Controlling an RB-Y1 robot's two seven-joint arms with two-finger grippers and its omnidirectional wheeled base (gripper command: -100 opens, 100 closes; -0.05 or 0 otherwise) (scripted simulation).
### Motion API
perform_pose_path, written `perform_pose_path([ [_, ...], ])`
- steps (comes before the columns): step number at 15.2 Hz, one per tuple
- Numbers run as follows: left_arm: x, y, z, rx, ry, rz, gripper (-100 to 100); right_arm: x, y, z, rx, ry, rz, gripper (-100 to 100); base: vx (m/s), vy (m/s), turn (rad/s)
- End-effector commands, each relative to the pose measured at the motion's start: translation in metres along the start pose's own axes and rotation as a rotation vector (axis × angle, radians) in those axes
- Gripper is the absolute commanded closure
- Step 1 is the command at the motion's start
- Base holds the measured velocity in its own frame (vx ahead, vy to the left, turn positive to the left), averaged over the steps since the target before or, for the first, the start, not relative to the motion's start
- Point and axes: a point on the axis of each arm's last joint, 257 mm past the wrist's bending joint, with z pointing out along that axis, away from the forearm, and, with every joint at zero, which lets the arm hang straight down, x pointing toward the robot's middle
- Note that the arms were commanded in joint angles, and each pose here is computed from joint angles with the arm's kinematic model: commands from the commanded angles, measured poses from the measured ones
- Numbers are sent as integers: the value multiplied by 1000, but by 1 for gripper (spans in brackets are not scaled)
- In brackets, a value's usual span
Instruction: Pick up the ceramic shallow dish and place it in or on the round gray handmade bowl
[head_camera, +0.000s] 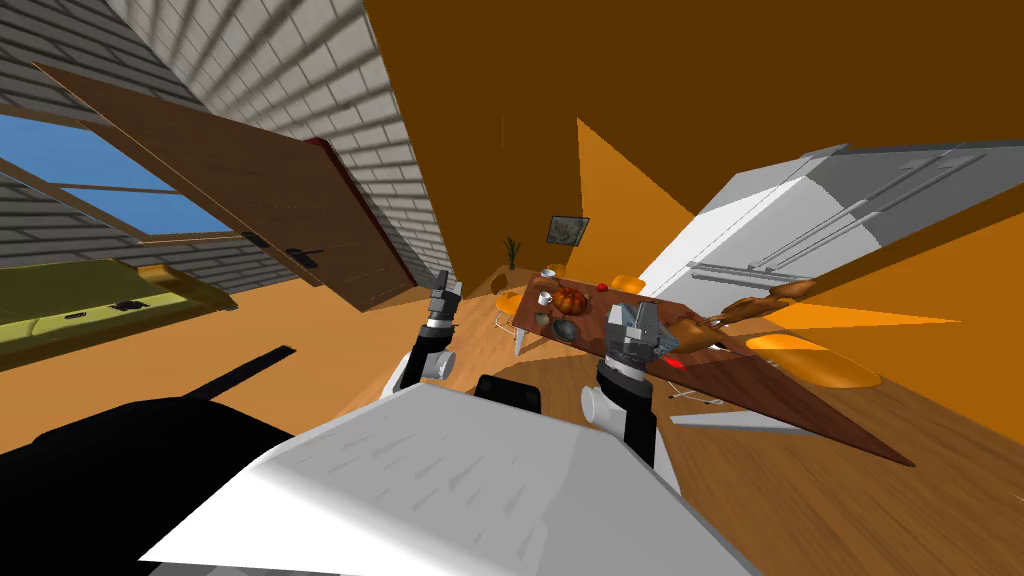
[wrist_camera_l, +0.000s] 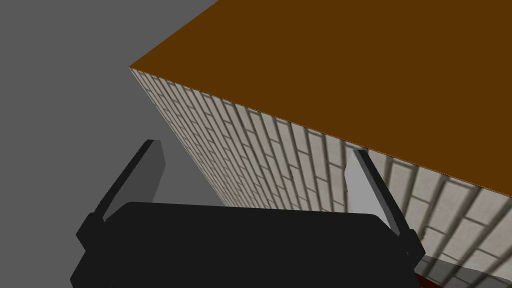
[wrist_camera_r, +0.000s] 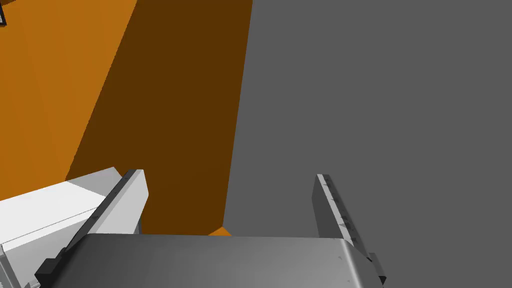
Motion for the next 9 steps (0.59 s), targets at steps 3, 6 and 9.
perform_pose_path([
  [3,0,0,0,0,0,0,0,10,-21,-9,49,83,-36,-100,-31,43,48],
  [6,0,0,0,0,0,0,0,15,-32,-13,73,121,-54,-100,-50,72,45],
  [9,0,0,0,0,0,0,0,22,-59,-27,135,191,-89,-100,-56,87,72],
])
